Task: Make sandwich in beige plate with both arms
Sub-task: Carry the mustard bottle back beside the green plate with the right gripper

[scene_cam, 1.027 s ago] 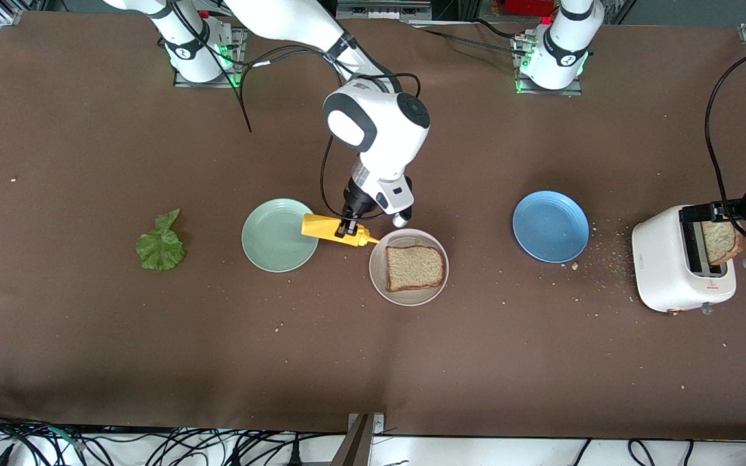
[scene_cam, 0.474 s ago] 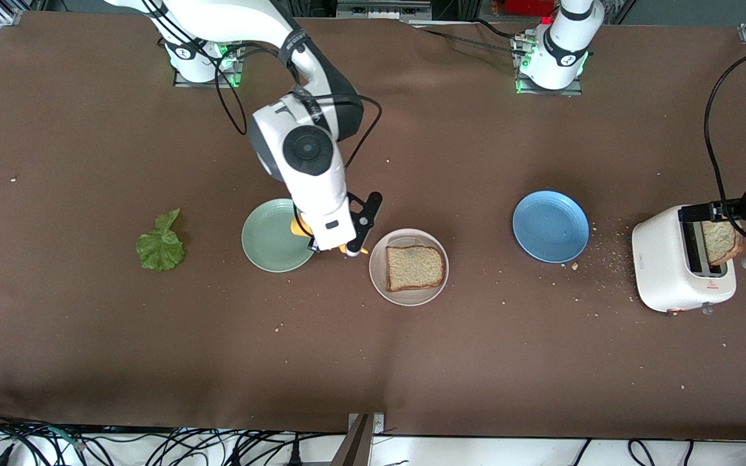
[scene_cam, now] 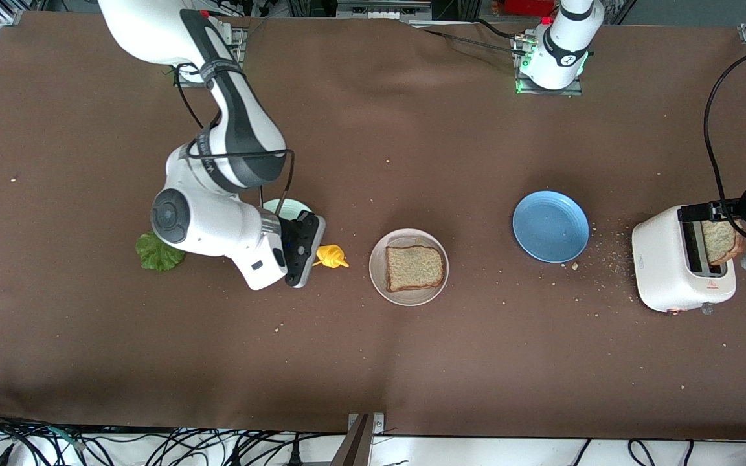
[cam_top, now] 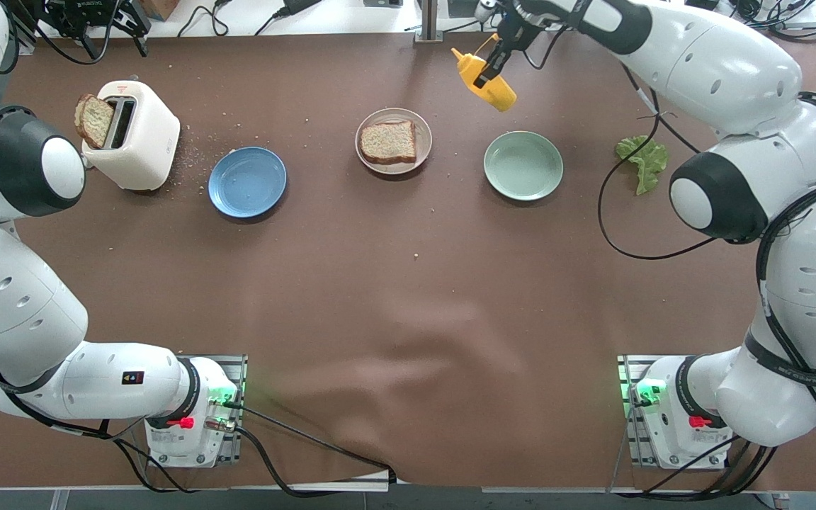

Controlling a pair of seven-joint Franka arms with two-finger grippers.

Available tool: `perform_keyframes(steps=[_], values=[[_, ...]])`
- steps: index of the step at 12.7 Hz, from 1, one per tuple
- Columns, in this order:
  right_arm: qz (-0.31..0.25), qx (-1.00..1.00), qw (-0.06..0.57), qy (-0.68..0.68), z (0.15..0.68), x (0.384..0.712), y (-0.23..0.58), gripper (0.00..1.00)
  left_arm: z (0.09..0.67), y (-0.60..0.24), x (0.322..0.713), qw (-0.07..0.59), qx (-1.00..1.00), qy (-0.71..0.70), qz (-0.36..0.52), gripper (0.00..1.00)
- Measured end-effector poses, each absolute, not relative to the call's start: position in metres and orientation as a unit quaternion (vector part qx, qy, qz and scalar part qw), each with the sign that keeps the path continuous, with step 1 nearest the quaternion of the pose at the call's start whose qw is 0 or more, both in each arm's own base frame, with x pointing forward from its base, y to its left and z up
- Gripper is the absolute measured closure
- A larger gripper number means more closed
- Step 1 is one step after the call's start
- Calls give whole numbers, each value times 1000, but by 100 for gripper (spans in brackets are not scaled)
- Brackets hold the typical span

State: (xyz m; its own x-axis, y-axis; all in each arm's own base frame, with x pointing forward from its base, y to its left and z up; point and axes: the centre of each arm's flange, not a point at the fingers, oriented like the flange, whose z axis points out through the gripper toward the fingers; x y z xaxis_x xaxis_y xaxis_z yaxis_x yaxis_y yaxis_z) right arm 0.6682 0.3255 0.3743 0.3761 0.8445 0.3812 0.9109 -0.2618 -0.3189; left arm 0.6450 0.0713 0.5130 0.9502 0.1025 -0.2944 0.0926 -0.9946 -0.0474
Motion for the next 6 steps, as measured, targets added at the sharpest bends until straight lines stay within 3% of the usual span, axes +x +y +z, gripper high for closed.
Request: perform_keyframes(steps=[6], values=[[-136, -658, 431, -603, 337, 687, 143, 96, 512, 70, 644, 16, -987, -48, 153, 0]])
